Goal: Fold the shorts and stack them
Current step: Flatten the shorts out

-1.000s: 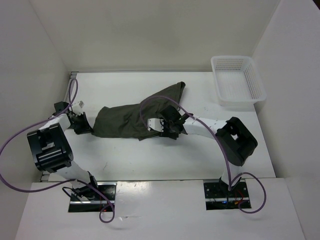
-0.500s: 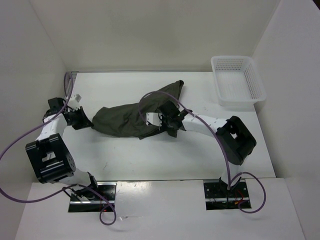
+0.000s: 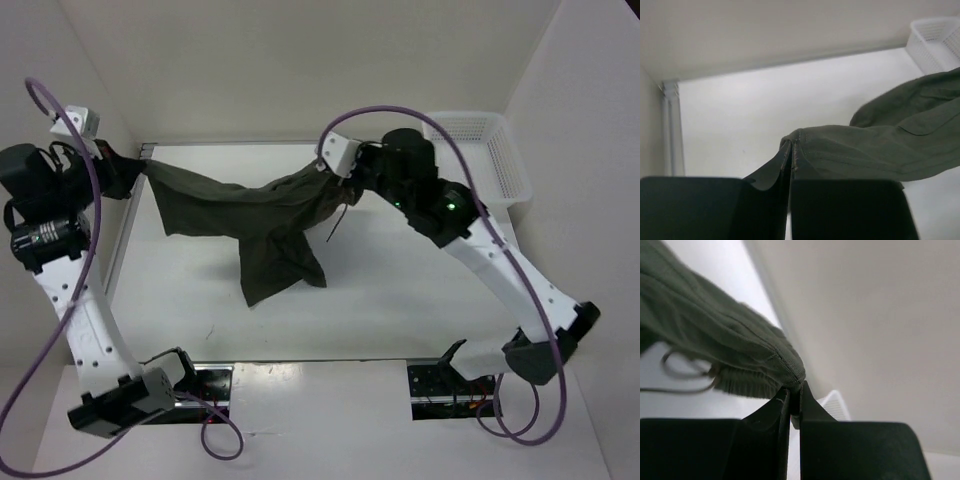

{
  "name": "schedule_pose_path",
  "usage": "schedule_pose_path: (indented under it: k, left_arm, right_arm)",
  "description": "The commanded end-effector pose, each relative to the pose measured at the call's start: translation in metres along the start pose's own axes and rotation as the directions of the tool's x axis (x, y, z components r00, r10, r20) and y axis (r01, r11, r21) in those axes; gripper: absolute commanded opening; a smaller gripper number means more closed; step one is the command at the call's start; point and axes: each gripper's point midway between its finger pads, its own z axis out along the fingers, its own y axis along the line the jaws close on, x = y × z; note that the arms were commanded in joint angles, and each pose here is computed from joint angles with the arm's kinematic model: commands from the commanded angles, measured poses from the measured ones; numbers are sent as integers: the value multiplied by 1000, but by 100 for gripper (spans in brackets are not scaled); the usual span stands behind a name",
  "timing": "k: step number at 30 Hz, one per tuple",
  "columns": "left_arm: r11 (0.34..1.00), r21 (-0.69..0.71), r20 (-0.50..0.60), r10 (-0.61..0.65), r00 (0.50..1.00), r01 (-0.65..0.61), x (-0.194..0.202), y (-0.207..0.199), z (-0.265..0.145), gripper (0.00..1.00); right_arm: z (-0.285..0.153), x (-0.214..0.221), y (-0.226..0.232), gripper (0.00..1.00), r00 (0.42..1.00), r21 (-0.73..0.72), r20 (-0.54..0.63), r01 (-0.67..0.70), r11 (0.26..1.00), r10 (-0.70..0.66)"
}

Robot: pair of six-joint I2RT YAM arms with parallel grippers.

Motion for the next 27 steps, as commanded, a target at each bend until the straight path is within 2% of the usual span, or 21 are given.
schedule_pose_path:
  k: [1,3,4,5,8,10,11,13,16,18,22,24,25,27]
  left_arm:
    - [986,51,149,151,977,-161,-61,-48,-40,0]
    - [972,-11,224,233,946,-236,-91,-56,-57,0]
    - [953,-63,287,302,909,-296,-118,-66,-73,0]
    - [943,-95,315,333,889,-320,-131,-69,-80,0]
    - [912,-174,374,410,832,-371,-165,-73,-98,0]
    - [908,-187,377,418,827,-374,-171,-65,-95,0]
    - [916,-191,361,401,842,-354,-169,-53,-86,0]
    - [930,-175,326,363,873,-322,-157,-30,-65,0]
    - [968,-78,231,249,941,-237,-119,19,-9,0]
    - [976,-34,206,217,954,-214,-106,34,11,0]
    - [997,37,73,70,995,-73,-57,81,75,0]
    - [997,69,32,45,998,-47,-45,78,102,0]
    - [997,72,-22,4,1000,-3,-23,88,126,0]
    - [995,87,-87,-34,996,41,2,87,152,0]
  right_arm:
    - [-53,-29,-56,0,996,141,89,-43,989,30]
    - [-81,-51,-82,0,984,186,166,-99,978,68]
    - [-90,-59,-88,0,978,187,196,-112,976,75]
    - [-109,-70,-102,0,968,202,236,-137,970,87]
    - [-130,-91,-118,0,943,199,313,-180,963,111]
    - [-133,-96,-115,0,931,162,334,-209,964,146]
    - [-130,-96,-111,0,929,145,336,-216,966,157]
    - [-115,-90,-100,0,934,124,315,-217,968,169]
    - [-66,-46,-66,0,957,82,196,-234,969,214]
    - [-43,-30,-45,0,952,10,160,-266,964,261]
    - [19,11,-17,0,892,-107,52,-443,890,450]
    - [59,37,3,0,868,-150,-30,-494,856,496]
    - [70,41,2,0,860,-154,-36,-508,847,509]
    - [109,67,27,0,841,-185,-126,-541,820,527]
